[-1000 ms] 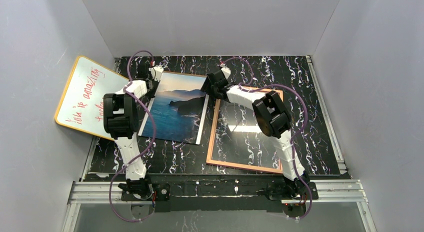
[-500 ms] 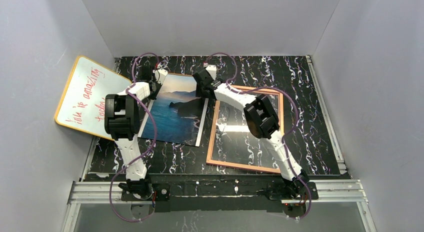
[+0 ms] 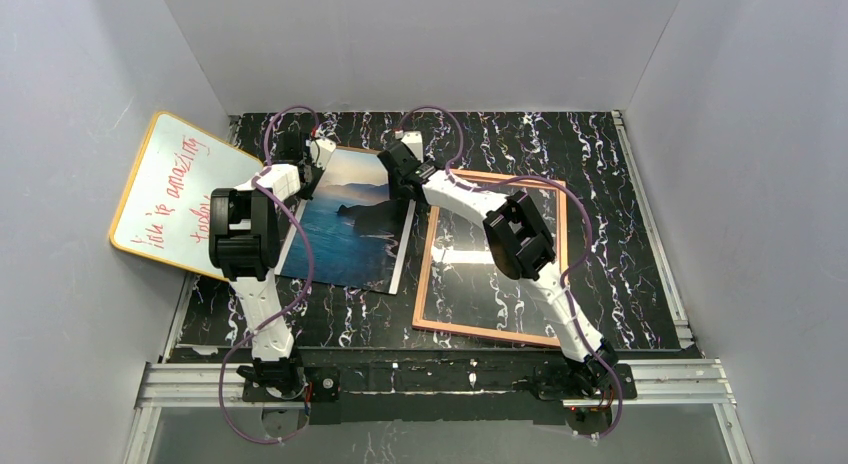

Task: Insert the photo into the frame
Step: Pick up the photo from the photo frame.

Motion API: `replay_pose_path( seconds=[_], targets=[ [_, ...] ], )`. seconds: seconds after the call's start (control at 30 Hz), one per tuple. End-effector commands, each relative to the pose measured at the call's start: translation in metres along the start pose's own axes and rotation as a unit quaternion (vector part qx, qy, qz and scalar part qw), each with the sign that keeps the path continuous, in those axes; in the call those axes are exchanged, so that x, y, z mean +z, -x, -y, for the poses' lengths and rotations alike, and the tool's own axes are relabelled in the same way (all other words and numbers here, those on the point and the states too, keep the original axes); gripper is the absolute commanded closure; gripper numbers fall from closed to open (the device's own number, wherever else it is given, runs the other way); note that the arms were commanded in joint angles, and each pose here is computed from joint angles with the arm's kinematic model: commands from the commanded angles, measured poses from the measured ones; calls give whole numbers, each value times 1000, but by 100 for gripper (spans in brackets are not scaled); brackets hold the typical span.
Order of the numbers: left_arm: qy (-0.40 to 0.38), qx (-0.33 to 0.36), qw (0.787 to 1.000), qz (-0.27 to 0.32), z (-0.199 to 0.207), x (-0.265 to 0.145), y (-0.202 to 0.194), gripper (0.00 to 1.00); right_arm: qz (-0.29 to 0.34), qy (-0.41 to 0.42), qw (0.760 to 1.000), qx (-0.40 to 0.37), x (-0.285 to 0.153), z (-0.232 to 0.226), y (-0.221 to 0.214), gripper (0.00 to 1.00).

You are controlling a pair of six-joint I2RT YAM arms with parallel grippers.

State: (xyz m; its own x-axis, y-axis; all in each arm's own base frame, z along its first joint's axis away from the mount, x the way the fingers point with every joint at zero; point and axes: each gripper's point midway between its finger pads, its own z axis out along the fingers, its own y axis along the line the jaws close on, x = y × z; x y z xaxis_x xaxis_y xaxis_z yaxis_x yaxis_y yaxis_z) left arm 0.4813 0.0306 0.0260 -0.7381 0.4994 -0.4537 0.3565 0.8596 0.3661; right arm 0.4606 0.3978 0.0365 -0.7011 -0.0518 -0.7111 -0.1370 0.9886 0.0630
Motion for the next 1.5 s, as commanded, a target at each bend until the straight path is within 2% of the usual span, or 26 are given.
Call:
replay_pose_path(
  seconds=[0.0,0.37,0.5,0.6,0.7,0.8,0.9,1.13,1.37,1.47],
  targets=[
    [-103,12,990,-95,61,3,-59,87,54,60,997,-21,-33,-40,31,39],
    [-102,16,989,-102,61,4,-64,89,68,57,994,-64,-40,-48,25,40],
    [-103,17,989,-103,62,4,-64,89,72,75,994,-43,-47,-50,26,39],
    [-101,18,989,-103,61,4,-64,89,89,133,987,16,-68,-58,40,38],
    [-101,20,989,-102,60,3,-64,89,92,227,960,135,-88,-56,52,38],
    [-99,21,990,-101,59,3,-63,90,88,321,909,253,-103,-39,58,39],
    [-100,22,990,-99,59,2,-62,90,69,370,882,285,-111,-38,53,38],
    [-101,22,990,-99,59,0,-62,91,66,463,820,331,-134,-46,61,36],
    [-103,22,990,-98,59,-1,-61,92,25,484,811,329,-125,-60,52,36],
    [-103,22,990,-97,59,-2,-60,92,16,464,828,314,-116,-60,46,35]
  ],
)
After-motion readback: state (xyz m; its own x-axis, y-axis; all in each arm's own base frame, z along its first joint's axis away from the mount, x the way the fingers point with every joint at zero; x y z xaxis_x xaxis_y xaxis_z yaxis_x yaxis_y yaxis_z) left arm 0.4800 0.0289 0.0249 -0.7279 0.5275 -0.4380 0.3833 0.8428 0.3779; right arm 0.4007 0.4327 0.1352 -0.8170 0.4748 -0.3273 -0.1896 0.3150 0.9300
